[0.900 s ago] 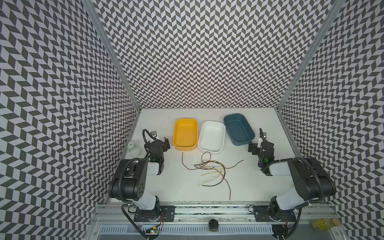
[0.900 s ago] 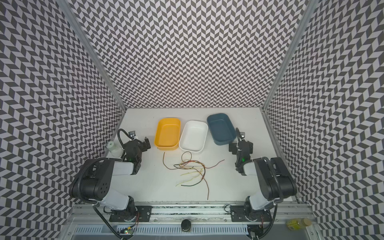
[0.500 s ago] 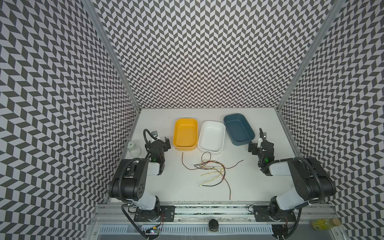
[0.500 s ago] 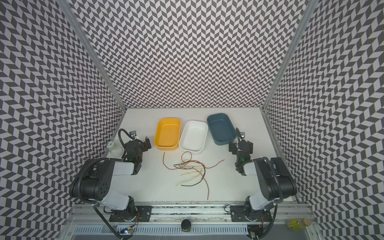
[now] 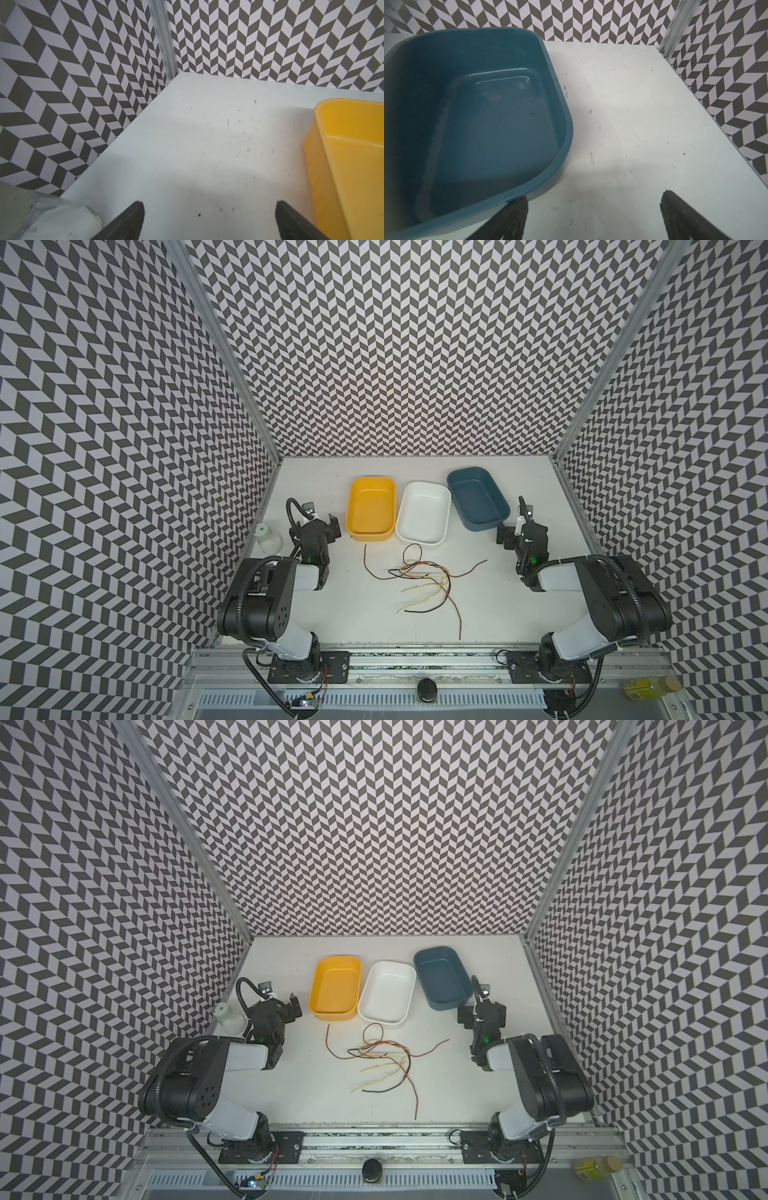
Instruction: Untangle the cables
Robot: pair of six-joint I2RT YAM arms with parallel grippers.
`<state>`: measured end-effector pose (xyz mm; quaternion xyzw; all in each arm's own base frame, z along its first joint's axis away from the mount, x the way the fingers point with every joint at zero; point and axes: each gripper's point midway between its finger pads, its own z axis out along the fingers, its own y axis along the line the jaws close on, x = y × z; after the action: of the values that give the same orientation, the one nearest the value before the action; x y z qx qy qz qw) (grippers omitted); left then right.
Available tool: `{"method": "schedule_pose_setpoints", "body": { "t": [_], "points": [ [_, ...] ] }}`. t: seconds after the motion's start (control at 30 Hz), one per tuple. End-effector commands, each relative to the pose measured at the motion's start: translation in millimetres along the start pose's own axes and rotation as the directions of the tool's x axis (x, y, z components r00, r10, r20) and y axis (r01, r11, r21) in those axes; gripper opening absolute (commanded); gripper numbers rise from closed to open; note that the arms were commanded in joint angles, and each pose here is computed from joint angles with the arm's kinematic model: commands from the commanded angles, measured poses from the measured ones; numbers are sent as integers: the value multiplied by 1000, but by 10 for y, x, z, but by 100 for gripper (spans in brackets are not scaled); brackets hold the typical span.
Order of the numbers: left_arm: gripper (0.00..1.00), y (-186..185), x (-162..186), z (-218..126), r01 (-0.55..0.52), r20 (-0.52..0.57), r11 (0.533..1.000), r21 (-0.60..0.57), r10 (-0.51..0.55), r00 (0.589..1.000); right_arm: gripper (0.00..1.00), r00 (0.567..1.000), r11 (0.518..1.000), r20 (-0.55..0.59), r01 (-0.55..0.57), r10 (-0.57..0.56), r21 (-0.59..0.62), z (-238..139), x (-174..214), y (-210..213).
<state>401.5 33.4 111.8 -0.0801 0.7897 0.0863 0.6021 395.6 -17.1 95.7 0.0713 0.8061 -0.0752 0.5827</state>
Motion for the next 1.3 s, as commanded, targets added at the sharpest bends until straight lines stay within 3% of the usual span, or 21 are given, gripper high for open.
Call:
{"method": "schedule_pose_setpoints", "body": {
  "t": [0.0, 0.47, 0.6, 0.73, 0.8, 0.87, 0.9, 0.93, 1.0, 1.03, 1.13, 1.27],
  "points": [
    [100, -148, -17, -40, -30, 26, 995, 98, 28, 999, 99, 998, 1000, 69, -6, 6, -1, 18, -188, 31],
    [100, -105, -38, -2, -6, 13, 995, 99, 5, 1000, 99, 995, 999, 98, 13, -10, -31, -29, -233, 81],
    [100, -2, -240, -111, 30, -7, 996, 87, -29, 1000, 99, 993, 996, 89, 84, -81, -35, -306, -788, 233],
    [100, -134, -728, -301, -1, 37, 982, 190, -6, 999, 99, 980, 993, 188, 75, -57, -91, -678, -1272, 435],
    [100, -138, -1049, -500, -7, 110, 977, 215, -17, 994, 99, 963, 977, 270, 66, -8, -204, -910, -1540, 627],
    [100, -70, -1362, -709, 56, 193, 983, 176, -90, 977, 99, 953, 953, 283, -23, 112, -302, -1161, -1818, 701],
    [100, 40, -1429, -807, 166, 187, 984, 72, -176, 966, 99, 945, 932, 249, -120, 213, -343, -1263, -1903, 684],
    [100, 145, -1490, -940, 300, 179, 954, -1, -295, 939, 99, 922, 898, 215, -224, 321, -379, -1370, -2008, 650],
    [100, 122, -1584, -1155, 371, 142, 928, 36, -372, 917, 99, 883, 823, 108, -373, 456, -429, -1550, -2059, 633],
    [100, 96, -1659, -1292, 395, 125, 916, 71, -401, 908, 99, 874, 795, 86, -389, 478, -466, -1639, -2096, 666],
    [100, 112, -1728, -1527, 491, 67, 869, 64, -494, 867, 99, 866, 747, 24, -416, 499, -519, -1792, -2130, 730],
    [100, -199, -1798, -1817, 463, 8, 855, 234, -477, 879, 99, 918, 733, -149, -385, 368, -560, -1903, -1955, 1009]
  ]
}}
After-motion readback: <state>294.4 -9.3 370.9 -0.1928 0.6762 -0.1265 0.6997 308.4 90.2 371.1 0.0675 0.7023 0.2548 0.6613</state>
